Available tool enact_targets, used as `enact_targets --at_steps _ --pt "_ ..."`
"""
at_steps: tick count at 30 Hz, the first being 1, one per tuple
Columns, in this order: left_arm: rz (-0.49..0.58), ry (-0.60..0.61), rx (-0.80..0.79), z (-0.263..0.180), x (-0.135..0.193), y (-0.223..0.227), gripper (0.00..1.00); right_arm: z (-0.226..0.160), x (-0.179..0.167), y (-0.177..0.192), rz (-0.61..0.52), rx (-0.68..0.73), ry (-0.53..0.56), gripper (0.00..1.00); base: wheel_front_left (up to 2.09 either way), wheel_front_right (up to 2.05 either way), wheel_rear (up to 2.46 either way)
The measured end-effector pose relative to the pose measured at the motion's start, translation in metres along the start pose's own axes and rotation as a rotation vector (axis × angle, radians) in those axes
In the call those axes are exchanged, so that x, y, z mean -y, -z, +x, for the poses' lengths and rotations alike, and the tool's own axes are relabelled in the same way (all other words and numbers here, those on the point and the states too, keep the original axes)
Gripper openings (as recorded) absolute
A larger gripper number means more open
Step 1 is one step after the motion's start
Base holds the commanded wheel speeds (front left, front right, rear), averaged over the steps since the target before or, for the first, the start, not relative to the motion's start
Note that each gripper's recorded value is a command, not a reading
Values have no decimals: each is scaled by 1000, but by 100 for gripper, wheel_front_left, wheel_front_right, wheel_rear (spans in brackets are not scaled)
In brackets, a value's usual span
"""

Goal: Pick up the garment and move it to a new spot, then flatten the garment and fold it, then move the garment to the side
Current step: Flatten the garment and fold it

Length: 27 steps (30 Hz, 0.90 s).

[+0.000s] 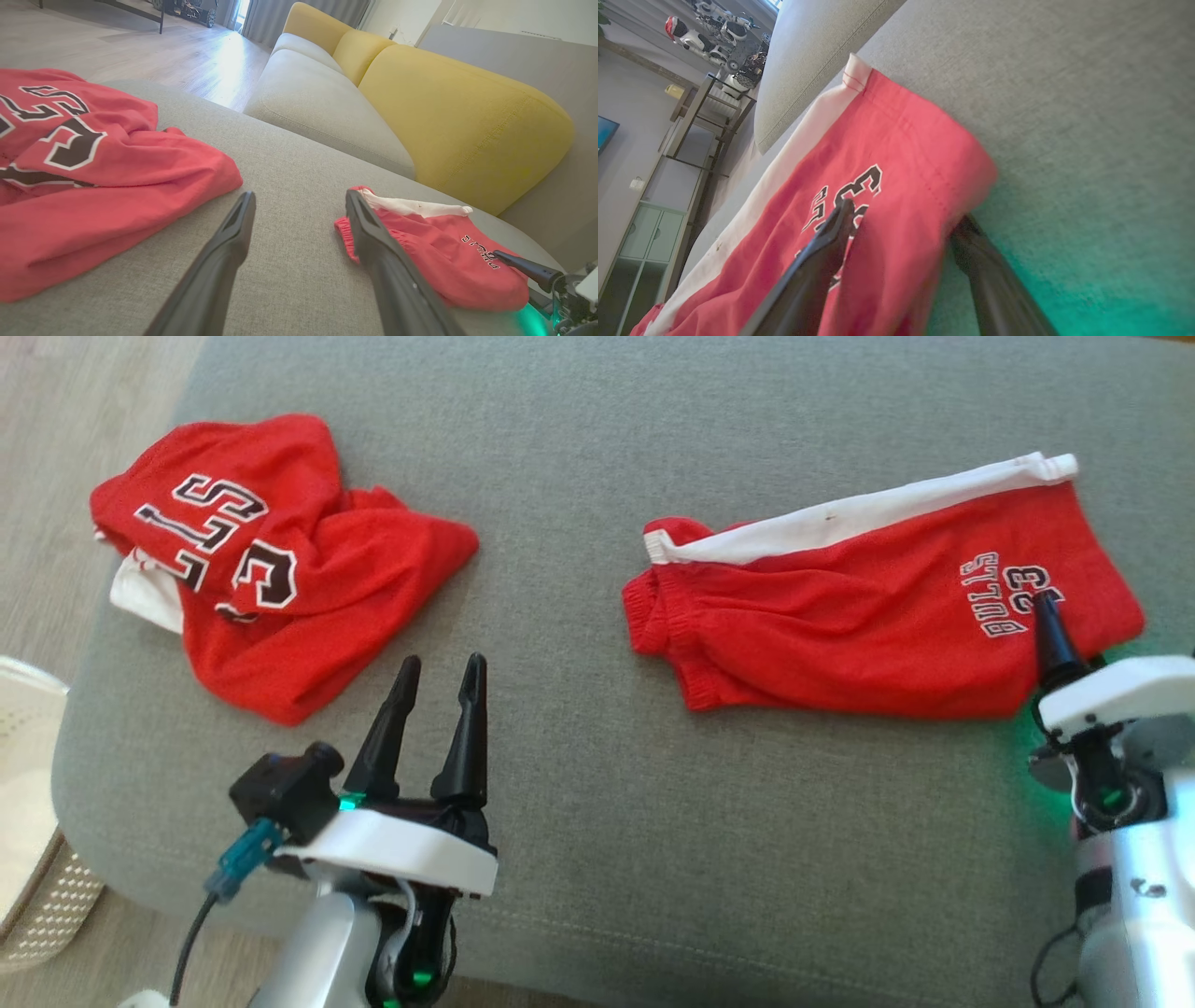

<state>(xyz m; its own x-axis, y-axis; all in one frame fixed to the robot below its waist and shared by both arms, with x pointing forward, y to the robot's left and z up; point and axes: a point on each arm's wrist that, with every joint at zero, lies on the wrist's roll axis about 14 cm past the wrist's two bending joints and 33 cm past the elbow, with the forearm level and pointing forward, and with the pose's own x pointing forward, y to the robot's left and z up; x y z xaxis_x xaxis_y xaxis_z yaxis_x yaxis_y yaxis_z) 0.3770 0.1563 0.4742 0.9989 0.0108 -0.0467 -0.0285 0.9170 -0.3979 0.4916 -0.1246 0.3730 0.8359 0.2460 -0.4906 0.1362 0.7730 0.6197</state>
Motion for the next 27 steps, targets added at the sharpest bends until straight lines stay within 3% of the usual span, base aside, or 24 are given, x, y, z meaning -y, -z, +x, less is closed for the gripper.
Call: enact_targets --at_steps 9,10,11,20,24,27 --pt "7 3 8 1 2 -3 100 15 -14 7 -42 -63 -16 100 0 0 0" --pt "7 2 10 1 2 -4 100 16 -17 7 -45 -71 -21 34 0 0 0" --pt "7 3 12 1 2 -4 100 16 -21 7 -51 -74 -30 0 0 0 0" --pt "-1 18 26 -1 7 -9 100 9 -23 -4 -83 19 -30 0 0 0 0" --pt "-5 30 25 -2 11 -9 100 -1 -8 -31 -90 132 6 0 0 0 0" --pt "-7 47 28 -4 17 -10 100 -19 25 -67 -105 266 96 0 0 0 0"
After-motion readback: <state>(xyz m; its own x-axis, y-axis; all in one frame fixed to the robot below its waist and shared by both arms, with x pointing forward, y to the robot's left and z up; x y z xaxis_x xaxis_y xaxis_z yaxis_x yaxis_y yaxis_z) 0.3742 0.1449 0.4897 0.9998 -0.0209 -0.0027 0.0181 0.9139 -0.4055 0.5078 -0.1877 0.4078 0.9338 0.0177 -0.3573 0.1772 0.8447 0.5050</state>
